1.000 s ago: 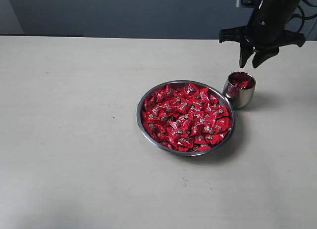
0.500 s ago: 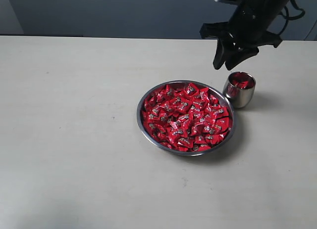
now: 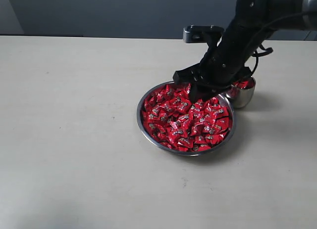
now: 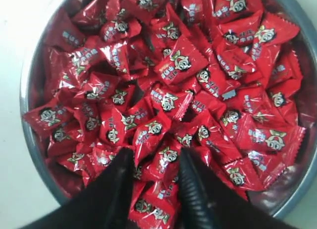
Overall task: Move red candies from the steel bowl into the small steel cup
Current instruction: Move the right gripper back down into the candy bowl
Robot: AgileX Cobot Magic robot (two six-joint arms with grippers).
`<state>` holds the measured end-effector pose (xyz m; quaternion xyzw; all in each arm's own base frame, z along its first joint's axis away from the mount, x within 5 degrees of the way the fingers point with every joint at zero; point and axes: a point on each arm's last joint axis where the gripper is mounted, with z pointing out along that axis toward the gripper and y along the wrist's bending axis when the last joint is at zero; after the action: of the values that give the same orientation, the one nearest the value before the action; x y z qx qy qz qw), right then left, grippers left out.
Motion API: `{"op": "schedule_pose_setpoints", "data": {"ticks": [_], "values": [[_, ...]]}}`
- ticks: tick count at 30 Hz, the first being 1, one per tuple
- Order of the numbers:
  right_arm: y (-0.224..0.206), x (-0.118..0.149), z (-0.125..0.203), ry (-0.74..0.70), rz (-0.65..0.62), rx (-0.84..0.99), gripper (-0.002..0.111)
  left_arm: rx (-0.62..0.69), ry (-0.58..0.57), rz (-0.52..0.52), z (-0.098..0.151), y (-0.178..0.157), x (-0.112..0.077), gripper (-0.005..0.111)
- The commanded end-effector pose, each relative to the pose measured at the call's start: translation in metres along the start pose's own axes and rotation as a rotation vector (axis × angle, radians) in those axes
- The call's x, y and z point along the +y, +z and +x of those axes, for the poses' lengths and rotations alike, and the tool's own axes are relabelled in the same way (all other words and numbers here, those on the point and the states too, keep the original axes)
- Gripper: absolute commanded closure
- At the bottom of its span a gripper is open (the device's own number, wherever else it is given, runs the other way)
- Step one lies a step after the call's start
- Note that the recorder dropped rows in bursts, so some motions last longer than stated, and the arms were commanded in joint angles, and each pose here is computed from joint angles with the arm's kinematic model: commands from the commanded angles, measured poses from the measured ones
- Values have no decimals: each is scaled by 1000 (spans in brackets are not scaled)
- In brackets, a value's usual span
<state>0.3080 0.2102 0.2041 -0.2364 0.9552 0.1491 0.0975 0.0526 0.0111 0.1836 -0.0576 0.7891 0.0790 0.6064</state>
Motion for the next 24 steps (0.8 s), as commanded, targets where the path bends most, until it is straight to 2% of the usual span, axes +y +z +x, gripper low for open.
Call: {"op": "schedule_pose_setpoints", "data": {"ticks": [1, 11, 18, 24], "values": [[-20, 4, 19, 0, -3, -91, 77, -8, 2, 5, 1, 0, 0, 106], [-31, -1, 57, 49, 17, -175, 77, -8, 2, 5, 1, 0, 0, 106], [-30, -6, 57, -21, 79, -191, 77, -8, 2, 5, 1, 0, 0, 106], [-31, -6, 53, -18, 78, -236, 77, -8, 2, 5, 1, 0, 0, 106]]}}
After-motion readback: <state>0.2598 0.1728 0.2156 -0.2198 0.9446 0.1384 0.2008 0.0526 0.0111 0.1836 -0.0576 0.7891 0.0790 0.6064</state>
